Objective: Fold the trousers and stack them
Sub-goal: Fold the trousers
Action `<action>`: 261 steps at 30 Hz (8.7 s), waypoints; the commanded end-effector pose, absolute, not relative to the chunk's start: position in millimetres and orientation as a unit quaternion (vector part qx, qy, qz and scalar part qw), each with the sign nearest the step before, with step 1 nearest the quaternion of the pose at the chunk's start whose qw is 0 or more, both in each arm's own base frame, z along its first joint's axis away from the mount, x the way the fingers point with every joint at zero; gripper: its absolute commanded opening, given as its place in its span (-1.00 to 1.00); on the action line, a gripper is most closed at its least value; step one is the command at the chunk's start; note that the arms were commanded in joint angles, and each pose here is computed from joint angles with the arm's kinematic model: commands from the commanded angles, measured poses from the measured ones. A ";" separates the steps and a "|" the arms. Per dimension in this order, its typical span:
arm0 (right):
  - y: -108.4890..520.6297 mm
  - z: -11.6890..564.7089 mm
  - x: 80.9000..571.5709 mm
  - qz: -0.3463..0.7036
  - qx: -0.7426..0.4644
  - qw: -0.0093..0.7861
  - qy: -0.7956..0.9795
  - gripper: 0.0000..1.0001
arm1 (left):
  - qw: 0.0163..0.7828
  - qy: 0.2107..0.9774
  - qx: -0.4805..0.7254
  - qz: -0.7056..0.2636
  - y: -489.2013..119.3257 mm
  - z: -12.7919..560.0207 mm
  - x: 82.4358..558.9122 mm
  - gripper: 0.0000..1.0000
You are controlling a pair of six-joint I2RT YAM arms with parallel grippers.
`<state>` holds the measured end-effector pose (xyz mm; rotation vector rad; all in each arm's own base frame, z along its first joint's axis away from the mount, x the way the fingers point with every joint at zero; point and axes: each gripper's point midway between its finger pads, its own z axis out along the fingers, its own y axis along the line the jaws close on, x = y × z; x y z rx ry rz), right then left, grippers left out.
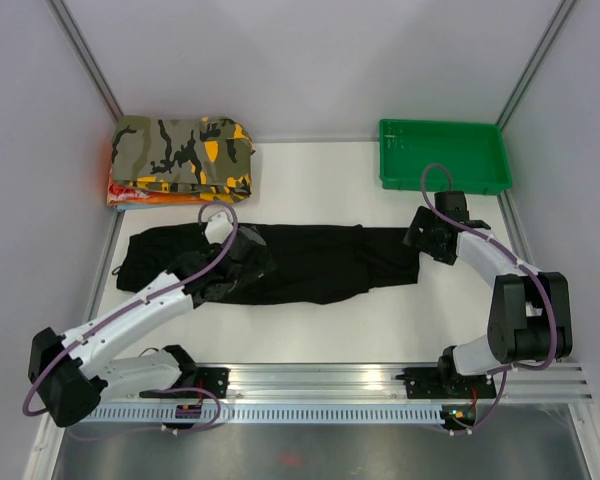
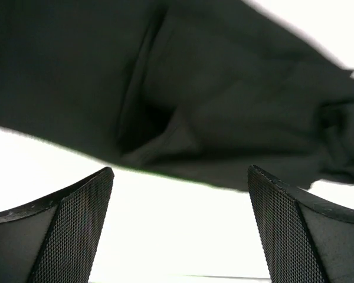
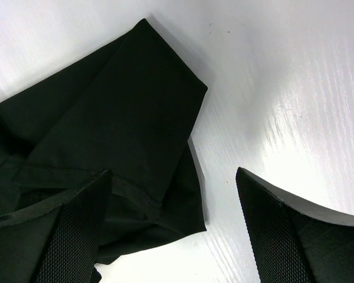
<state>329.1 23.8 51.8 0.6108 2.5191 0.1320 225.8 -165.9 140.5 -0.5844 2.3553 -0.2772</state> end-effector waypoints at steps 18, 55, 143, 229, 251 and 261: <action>20.4 66.5 340.8 0.045 0.230 0.288 0.928 0.82 | 0.331 0.933 -0.078 -0.117 -154.9 82.8 349.8 0.51; 15.6 51.8 336.8 0.027 0.233 0.272 0.933 0.79 | 0.311 0.918 -0.222 -0.109 -162.8 82.1 397.3 -0.95; 134.8 148.5 394.6 0.174 0.012 0.355 0.918 -0.99 | 0.268 0.929 -0.239 -0.092 -141.9 55.5 229.2 0.05; 215.1 206.5 398.8 0.291 -0.056 0.292 0.909 -0.99 | 0.463 0.789 0.286 -0.286 -343.4 84.3 361.4 -0.95; 287.1 197.1 418.6 0.339 -0.031 0.242 0.909 -1.00 | 0.230 0.903 0.019 -0.361 -288.5 131.2 237.3 -0.95; 338.2 170.1 409.9 0.343 -0.040 0.221 0.912 -0.99 | 0.237 0.923 -0.064 -0.297 -229.5 109.3 208.4 -0.95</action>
